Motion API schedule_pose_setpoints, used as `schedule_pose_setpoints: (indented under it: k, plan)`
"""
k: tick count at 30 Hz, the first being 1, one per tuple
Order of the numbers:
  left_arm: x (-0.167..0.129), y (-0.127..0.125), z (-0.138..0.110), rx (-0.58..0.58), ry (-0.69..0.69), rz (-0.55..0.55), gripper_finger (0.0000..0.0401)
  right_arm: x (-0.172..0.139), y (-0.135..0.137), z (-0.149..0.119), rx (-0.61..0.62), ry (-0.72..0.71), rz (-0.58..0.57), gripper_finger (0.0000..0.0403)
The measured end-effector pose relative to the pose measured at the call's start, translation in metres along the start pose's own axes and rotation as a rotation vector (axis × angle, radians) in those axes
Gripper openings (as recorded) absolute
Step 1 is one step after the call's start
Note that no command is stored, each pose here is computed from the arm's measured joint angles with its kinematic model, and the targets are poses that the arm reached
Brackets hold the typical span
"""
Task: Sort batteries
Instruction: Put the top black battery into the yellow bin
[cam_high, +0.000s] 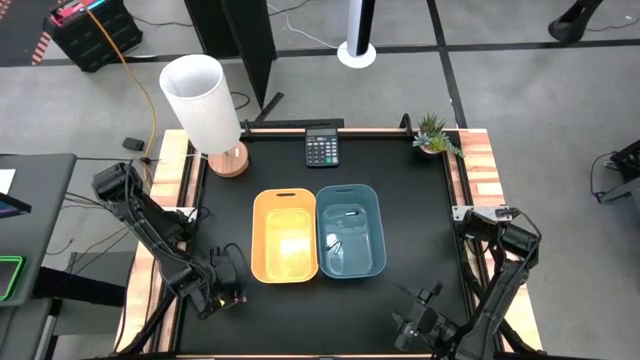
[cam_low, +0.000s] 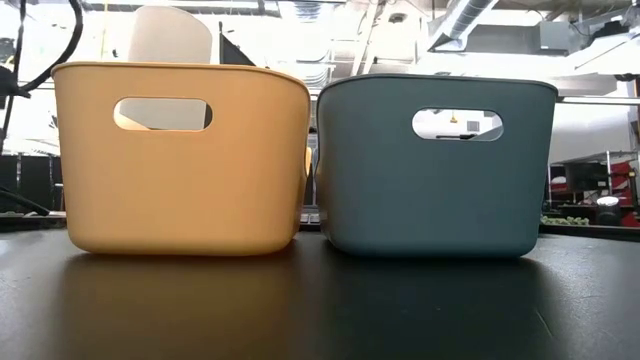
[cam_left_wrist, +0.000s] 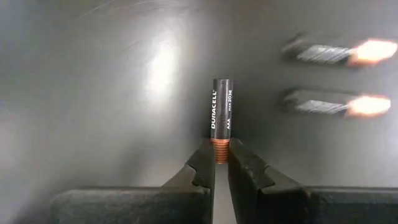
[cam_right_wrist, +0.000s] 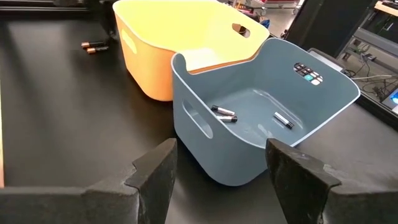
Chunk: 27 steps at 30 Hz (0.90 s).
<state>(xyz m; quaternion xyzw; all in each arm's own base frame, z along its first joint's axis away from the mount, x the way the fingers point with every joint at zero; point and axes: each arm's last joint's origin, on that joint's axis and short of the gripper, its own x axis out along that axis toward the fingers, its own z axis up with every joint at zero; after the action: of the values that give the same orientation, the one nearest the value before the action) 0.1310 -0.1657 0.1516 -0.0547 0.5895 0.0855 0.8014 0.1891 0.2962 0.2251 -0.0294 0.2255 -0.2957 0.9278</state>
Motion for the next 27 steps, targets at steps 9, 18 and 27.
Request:
schedule_pose_setpoints:
  k: [9,18,27]
  plan:
    - [-0.037,0.012,0.011,-0.067,-0.155,-0.014,0.0014,0.000,0.000,0.000,0.001,0.000,0.000,0.0260]
    - [-0.085,0.031,0.056,-0.036,-0.412,0.033,0.0014,0.002,0.000,0.001,0.003,0.002,-0.003,0.0260]
    - [-0.090,0.050,0.108,0.026,-0.505,0.078,0.0065,0.003,0.001,0.001,0.000,0.002,-0.005,0.0260]
